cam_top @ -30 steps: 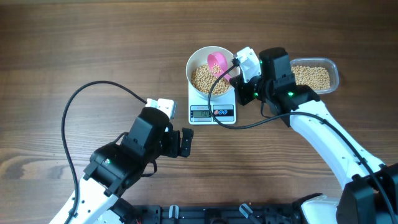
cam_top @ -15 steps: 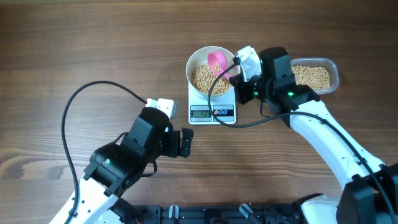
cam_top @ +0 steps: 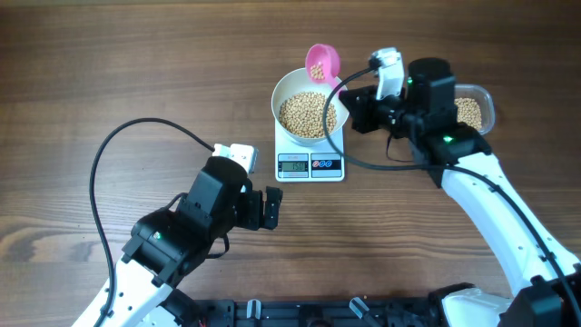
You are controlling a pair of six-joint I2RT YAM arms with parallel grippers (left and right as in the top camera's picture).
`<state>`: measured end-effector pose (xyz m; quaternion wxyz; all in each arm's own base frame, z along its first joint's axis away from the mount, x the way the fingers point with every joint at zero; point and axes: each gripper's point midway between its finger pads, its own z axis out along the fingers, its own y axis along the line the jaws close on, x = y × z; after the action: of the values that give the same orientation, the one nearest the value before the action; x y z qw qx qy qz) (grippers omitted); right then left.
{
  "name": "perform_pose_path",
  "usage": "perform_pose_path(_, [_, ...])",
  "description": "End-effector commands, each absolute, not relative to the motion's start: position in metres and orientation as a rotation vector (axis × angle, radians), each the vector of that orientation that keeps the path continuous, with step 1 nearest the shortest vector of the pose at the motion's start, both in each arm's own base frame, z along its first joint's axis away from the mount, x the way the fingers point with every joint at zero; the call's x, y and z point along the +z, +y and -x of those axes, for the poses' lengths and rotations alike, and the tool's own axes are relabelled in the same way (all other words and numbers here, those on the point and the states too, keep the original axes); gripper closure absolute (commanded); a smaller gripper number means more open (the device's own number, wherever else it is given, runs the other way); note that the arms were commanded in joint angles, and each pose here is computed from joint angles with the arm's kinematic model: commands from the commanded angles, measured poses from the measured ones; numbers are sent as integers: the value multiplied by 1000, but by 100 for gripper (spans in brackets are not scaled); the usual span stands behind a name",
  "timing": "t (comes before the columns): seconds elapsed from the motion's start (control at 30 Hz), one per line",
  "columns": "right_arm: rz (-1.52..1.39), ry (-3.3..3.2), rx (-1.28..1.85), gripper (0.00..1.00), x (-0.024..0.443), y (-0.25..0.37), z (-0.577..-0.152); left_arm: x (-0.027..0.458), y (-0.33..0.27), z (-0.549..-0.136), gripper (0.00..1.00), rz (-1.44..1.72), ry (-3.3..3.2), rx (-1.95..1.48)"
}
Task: Scoop item into bowl and weigh 150g on scale
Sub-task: 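Carry the empty scoop back over the soybean tub with the right gripper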
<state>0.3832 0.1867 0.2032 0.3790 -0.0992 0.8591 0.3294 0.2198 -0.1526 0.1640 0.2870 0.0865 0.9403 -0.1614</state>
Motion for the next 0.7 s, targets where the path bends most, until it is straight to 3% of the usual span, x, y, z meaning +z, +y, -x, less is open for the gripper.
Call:
perform_pose_path(0.0, [90,2115,1057,96,246,178,-389,169,-153,-223,0,-241,2492,-416])
perform_pose_path(0.23, [-254,2041,1227,96,267,115,-410,169,-153,-223,0,-241,2492,-416])
perform_pose_path(0.47, [-400,1970,1215,96,272,31,-413,169,-153,-223,0,-241,2492,-416])
perform_pose_path(0.67, [-534,2017,1106,96,245,-26,-397,169,-153,-223,0,-241,2492,-416])
